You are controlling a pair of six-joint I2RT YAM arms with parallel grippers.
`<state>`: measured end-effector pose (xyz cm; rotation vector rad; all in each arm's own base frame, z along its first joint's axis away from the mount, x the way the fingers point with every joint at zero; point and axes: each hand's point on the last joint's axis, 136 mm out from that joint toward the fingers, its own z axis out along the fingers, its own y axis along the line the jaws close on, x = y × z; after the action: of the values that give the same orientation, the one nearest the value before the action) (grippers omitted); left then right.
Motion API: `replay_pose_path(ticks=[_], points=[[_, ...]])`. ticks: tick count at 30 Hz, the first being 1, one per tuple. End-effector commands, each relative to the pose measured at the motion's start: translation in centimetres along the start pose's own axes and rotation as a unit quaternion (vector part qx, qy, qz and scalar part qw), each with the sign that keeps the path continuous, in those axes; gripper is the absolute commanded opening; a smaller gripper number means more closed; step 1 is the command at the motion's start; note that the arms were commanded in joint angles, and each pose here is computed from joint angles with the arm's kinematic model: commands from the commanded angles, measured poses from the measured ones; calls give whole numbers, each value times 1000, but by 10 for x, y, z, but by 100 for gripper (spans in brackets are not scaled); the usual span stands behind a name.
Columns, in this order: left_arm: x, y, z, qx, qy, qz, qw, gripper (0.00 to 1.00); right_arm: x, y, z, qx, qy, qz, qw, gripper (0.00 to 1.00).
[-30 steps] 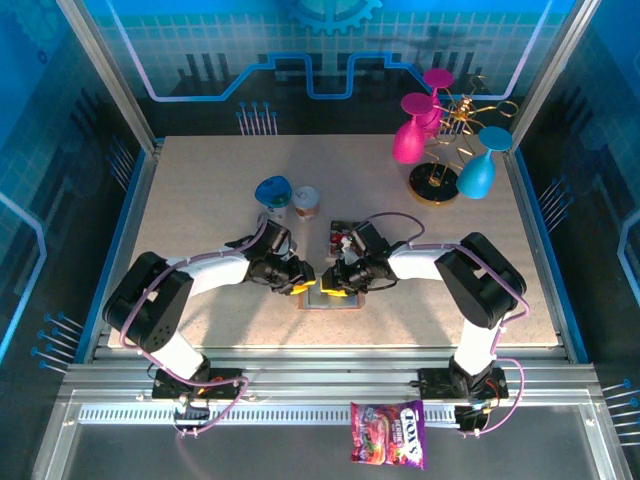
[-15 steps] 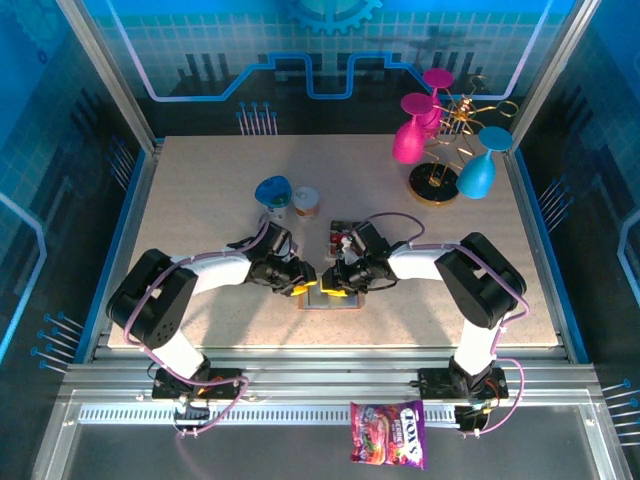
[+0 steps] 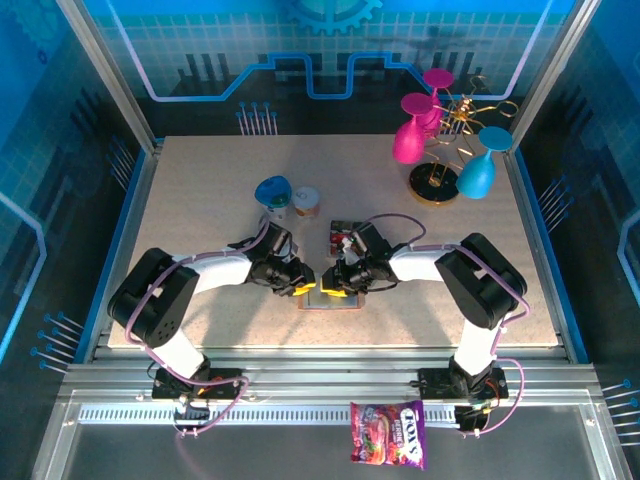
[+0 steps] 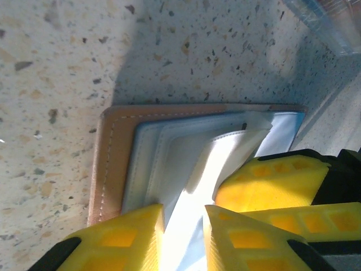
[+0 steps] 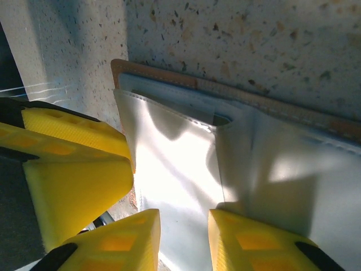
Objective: Take the credit cards out of the card holder
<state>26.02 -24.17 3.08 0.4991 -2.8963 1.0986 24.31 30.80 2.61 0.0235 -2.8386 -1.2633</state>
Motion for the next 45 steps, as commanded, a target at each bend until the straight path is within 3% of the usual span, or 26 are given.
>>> replay_pose_path(ticks=[1,9,31,45], points=[[6,-3,4,12,15,1,1000,24,7,-15,0,14,10,25,1000,31],[6,-9,2,22,11,7,1000,20,6,-11,-2,9,8,24,1000,31],[4,-41,-15,42,6,31,999,31,-2,13,-50,14,-37,4,999,32],[11,-64,-4,52,28,52,997,40,-3,11,-80,25,-66,5,998,32]])
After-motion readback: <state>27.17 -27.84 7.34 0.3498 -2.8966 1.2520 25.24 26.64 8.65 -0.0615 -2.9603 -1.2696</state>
